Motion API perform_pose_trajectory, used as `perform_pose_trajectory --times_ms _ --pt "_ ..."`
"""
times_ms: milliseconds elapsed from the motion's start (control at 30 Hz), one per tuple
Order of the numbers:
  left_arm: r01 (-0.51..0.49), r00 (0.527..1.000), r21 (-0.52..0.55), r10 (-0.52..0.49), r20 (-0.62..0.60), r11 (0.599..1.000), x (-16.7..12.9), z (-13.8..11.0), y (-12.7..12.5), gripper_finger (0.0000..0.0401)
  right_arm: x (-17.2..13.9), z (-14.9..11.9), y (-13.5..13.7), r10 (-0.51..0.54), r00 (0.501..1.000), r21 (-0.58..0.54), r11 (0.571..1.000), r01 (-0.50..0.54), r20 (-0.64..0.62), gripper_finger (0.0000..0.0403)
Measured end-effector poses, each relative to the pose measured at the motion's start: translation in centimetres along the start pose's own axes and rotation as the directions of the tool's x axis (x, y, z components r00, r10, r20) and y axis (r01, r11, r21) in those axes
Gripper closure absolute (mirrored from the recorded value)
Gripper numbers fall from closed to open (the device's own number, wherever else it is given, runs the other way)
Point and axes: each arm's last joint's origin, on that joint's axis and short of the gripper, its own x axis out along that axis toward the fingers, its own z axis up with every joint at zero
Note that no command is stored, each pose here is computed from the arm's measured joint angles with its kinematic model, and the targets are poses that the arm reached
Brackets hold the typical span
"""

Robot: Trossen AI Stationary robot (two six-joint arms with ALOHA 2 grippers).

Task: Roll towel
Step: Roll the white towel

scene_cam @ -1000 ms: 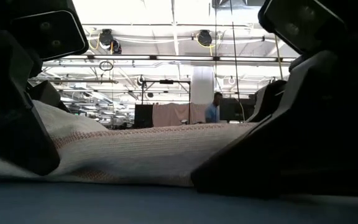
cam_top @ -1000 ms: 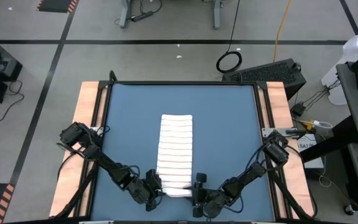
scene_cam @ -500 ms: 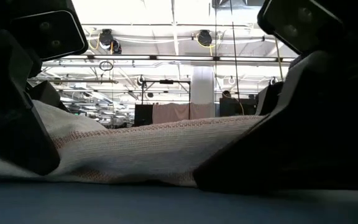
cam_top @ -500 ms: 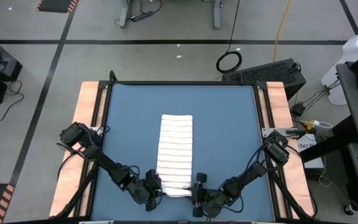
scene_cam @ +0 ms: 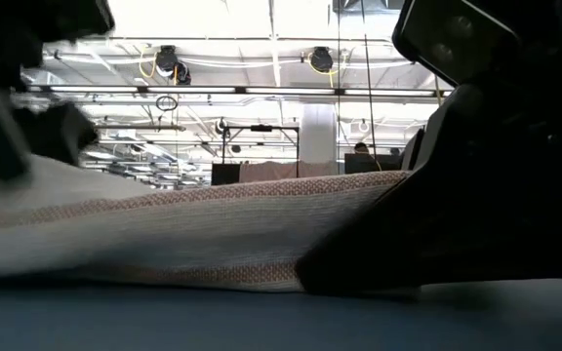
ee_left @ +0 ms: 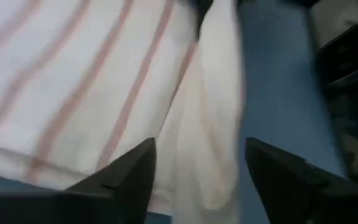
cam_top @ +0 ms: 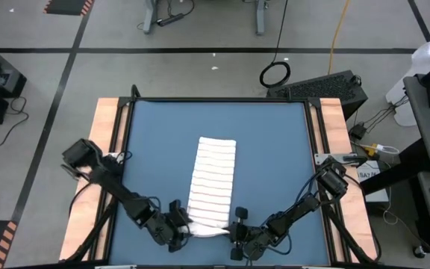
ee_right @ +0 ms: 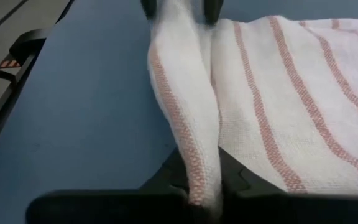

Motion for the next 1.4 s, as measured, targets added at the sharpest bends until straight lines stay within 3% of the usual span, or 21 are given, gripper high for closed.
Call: perform_pose_trajectory --times_ms 167,267,400,500,833,1200,1400 --pt "-0.013 0.991 0.08 0.002 0.134 0.997 -3.1 1.1 -1.4 0.0114 0.0 -0.1 0.0 -0.003 1.0 0.009 1.0 0.003 -0.001 0.0385" --pt "-0.05 0.963 0.2 -0.006 0.269 0.978 -4.0 0.6 -3.0 0.0111 0.1 -0.1 -0.1 -0.014 1.0 0.034 0.999 0.014 -0.002 0.0388" --pt "-0.081 0.926 0.367 -0.066 0.371 0.927 -3.4 -1.1 -5.1 0.0111 0.3 0.0 -0.5 -0.024 1.0 0.081 0.996 0.025 -0.006 0.0388" --pt "-0.082 0.914 0.428 -0.102 0.392 0.9 -1.9 -2.7 -5.8 0.0111 0.5 0.1 -0.7 -0.026 1.0 0.1 0.995 0.027 -0.009 0.0388" --pt "-0.224 0.915 0.375 0.062 0.399 0.899 2.1 -6.4 -4.2 0.0111 0.6 0.1 -0.8 -0.027 1.0 0.137 0.99 0.028 -0.009 0.0388" --pt "-0.255 0.93 0.38 0.118 0.347 0.889 2.8 -6.7 -3.2 0.0111 0.6 0.2 -0.8 -0.026 1.0 0.152 0.988 0.026 -0.005 0.0389" --pt "-0.214 0.948 0.373 0.1 0.302 0.903 3.4 -6.0 -2.6 0.0122 0.6 0.2 -0.8 -0.026 1.0 0.164 0.986 0.026 -0.005 0.0389"
